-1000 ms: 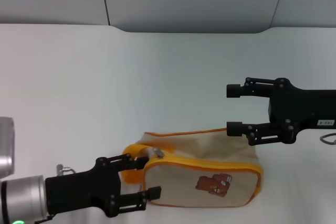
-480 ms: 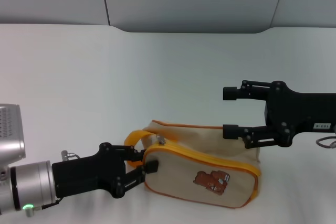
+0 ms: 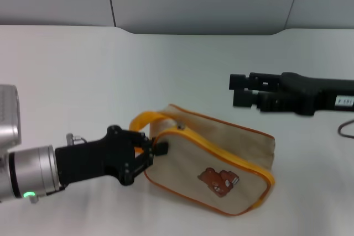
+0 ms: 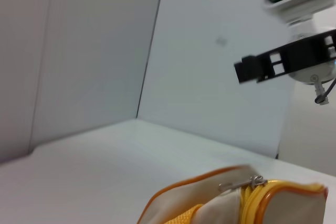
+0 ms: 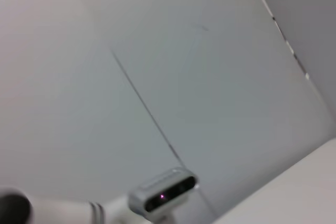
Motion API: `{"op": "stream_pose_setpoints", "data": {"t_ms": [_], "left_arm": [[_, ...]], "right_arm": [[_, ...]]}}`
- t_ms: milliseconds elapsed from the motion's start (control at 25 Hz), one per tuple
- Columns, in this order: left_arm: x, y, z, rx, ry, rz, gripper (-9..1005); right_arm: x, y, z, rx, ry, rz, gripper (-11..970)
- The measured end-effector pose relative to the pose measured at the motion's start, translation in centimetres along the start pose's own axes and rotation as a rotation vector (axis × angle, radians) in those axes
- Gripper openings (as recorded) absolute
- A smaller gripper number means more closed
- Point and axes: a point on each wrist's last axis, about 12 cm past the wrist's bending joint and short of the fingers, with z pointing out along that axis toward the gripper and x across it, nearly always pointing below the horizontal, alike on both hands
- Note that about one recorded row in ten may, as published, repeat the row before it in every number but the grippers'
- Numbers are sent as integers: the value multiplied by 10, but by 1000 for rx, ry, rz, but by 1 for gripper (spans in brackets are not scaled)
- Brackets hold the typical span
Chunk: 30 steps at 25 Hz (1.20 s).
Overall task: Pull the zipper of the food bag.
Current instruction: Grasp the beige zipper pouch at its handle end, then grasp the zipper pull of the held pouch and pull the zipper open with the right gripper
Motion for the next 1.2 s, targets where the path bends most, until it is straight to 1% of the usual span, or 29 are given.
{"op": "stream_pose_setpoints", "data": {"t_ms": [40,80,120,200,240,280,360,440,560,800,840,880,1000,1040,1200], "left_arm": [[-6,2,0,9,-9,28,91],[-10,4,1,14,-17,43,84],[-10,4,1,14,-17,43,76],[-18,7,2,22,-33,74,68],[-24,8,3,31,-46,108,68],[-24,8,3,31,-46,108,69],[-28,10,3,34,-54,141,69],[-32,12,3,30,-59,169,66],[-34,13,3,30,-59,179,60],[-38,16,1,26,-55,197,61],[-38,16,1,24,-55,198,61],[-38,16,1,24,-55,198,61],[-39,18,2,21,-54,204,60],[-40,18,2,22,-55,207,60],[-42,20,2,17,-53,215,59]], "right_arm": [[-7,1,0,-19,-3,153,824],[-8,0,0,-23,-4,235,824],[-8,0,0,-23,-4,235,824],[-9,-1,1,-36,-8,381,824],[-7,-2,3,-53,-9,493,825],[-7,-2,3,-53,-9,493,825],[-4,-3,6,-52,2,549,824],[3,-6,9,-24,15,601,824],[7,-8,9,-6,10,632,823],[18,-13,0,40,-22,704,821],[24,-15,-1,60,-39,732,821],[24,-15,-1,60,-39,732,820],[33,-18,3,79,-62,771,812],[36,-19,8,79,-71,790,807],[39,-20,16,71,-79,802,790]]}}
